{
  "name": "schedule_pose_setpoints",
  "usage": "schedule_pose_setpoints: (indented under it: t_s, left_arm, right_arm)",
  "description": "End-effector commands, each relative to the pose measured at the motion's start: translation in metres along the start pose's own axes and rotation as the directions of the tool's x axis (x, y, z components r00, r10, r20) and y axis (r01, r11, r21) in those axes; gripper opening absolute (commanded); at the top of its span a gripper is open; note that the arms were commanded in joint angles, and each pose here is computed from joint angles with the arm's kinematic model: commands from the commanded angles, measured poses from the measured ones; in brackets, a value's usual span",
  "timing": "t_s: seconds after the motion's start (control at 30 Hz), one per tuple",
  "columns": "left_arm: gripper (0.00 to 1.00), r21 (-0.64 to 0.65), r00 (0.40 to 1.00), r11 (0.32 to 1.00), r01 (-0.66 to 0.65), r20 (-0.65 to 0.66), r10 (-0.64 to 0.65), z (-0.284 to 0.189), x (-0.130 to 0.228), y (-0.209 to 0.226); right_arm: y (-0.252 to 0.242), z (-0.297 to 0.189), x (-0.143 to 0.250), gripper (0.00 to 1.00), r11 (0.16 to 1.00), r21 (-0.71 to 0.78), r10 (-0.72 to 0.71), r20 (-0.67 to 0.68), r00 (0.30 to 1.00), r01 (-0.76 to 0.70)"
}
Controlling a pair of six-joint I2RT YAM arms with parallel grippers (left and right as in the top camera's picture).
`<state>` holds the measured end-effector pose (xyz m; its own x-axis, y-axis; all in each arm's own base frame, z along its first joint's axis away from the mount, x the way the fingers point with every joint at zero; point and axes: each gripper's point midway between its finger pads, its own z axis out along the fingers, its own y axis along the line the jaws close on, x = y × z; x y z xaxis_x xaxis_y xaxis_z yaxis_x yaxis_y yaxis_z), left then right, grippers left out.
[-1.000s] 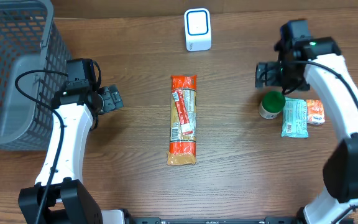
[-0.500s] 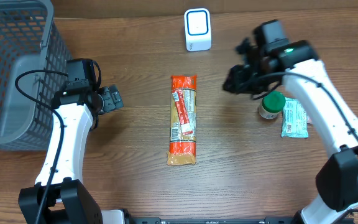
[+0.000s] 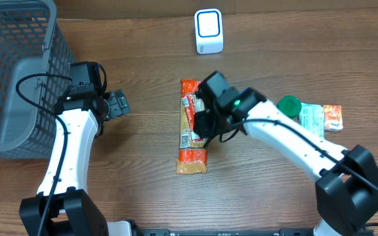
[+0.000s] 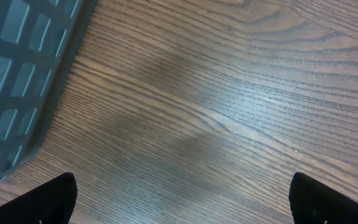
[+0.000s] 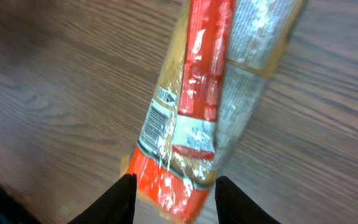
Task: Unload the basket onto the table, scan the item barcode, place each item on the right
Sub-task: 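Move the right gripper over the pasta pack and lower onto it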
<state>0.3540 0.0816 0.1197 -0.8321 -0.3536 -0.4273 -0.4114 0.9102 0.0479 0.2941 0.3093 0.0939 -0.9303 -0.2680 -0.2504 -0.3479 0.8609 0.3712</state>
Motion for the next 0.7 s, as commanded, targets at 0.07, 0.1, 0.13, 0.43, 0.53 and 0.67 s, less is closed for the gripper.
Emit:
schedule_pose_setpoints:
  t_s: [0.07, 0.1, 0.13, 0.43, 0.53, 0.67]
  left_arm:
    - [1.00, 0.008, 0.999, 1.000, -0.019, 0.030, 0.018, -0.008, -0.008, -0.001]
    - [1.00, 0.009, 0.999, 1.000, -0.020, 0.030, 0.020, -0.009, -0.008, -0.002]
    - [1.00, 0.010, 0.999, 1.000, -0.022, 0.031, 0.021, -0.009, -0.008, -0.002]
    - [1.00, 0.010, 0.999, 1.000, -0.022, 0.031, 0.021, -0.009, -0.008, -0.002]
    - [1.00, 0.010, 0.999, 1.000, -0.022, 0.031, 0.021, -0.009, -0.008, -0.002]
    - [1.00, 0.010, 0.999, 1.000, -0.022, 0.031, 0.021, -0.009, -0.008, -0.002]
  right_arm:
    - [-0.013, 0.027, 0.005, 0.42, 0.999, 0.044, -0.014, 0.060, 0.998, 0.012]
    - [-0.013, 0.030, 0.005, 0.42, 0.999, 0.040, -0.014, 0.069, 0.998, 0.011]
    - [-0.015, 0.034, 0.006, 0.43, 0.999, 0.039, -0.003, 0.079, 0.997, 0.000]
    - [-0.017, 0.043, 0.006, 0.42, 0.999, 0.016, 0.047, 0.112, 0.993, -0.049]
    - [-0.019, 0.044, 0.002, 0.42, 0.997, 0.021, 0.070, 0.137, 0.988, -0.074]
    - [-0.025, 0.050, 0.002, 0.41, 0.995, 0.040, 0.082, 0.150, 0.985, -0.088]
